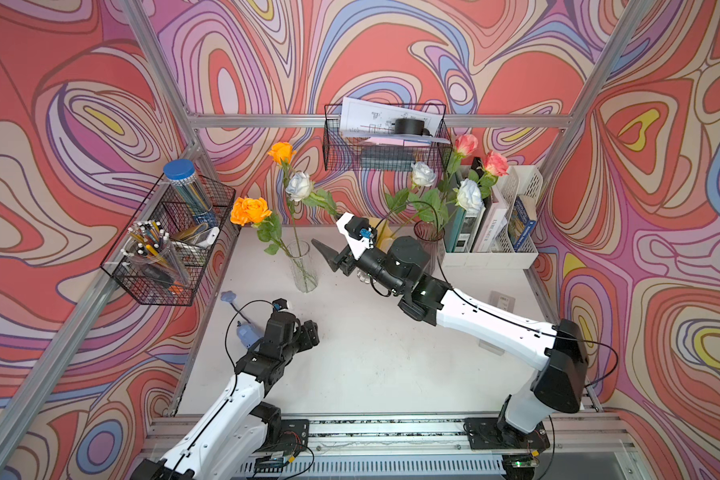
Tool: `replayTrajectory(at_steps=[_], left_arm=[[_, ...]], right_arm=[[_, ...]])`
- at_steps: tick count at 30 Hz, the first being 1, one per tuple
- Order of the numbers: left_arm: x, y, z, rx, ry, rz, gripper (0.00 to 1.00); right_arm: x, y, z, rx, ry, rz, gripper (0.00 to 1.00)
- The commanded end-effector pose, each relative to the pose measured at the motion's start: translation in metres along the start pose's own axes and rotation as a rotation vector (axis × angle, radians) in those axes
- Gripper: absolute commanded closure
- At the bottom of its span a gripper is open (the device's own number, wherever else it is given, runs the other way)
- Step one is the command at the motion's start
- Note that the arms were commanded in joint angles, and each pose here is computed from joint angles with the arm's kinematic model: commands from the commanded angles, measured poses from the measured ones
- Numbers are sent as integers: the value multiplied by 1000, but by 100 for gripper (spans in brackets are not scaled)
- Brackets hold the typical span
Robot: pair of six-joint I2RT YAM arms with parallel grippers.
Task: Arrange the flowers in different vases according to their colors
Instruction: Reset both arms
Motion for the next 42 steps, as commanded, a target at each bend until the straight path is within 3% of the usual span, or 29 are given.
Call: replayTrajectory(at_steps=[1,3,5,7,8,10,15,23,28,31,38,42], left_arm=[[-5,0,-12,-34,32,-8,8],[-4,3,-15,-38,38,-27,2],[-3,5,-19,-51,48,-50,2],[-3,7,-25,-76,64,-76,2],[-1,7,-29,-93,73,-104,1],[2,7,-39,-116,99,-167,2],[14,0,-65,-262,188,-343,2],[38,-9,-84,-488,223,-467,1],[51,7,-81,-581,266,-470,2],[56,26,-80,-559,298,-468,2],[60,48,-85,-648,322,-421,2],[55,60,-86,-554,361,-373,2]], right_arm=[[-12,-36,46,245,93,133,21],[-23,-68,68,337,131,251,20],[-34,-100,90,412,131,377,19],[-44,-128,109,457,118,479,8],[-47,-138,117,474,113,490,8],[-62,-163,136,539,76,639,2],[-109,-212,165,521,81,907,2],[-181,-271,196,391,149,1200,2],[-203,-295,224,321,141,1255,2],[-217,-301,248,350,157,1253,2],[-234,-291,278,346,89,1217,2],[-228,-292,287,324,85,1171,2]])
Point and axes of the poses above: each gripper's point midway between its finger pads, its own y axis out along the fingers, its own x axis along the line the jaws close on, z = x × y, the point moved 6 cm from there along -y, back along the fingers, and after that the axes turned 3 degrees about y, right-handed, at the moved point
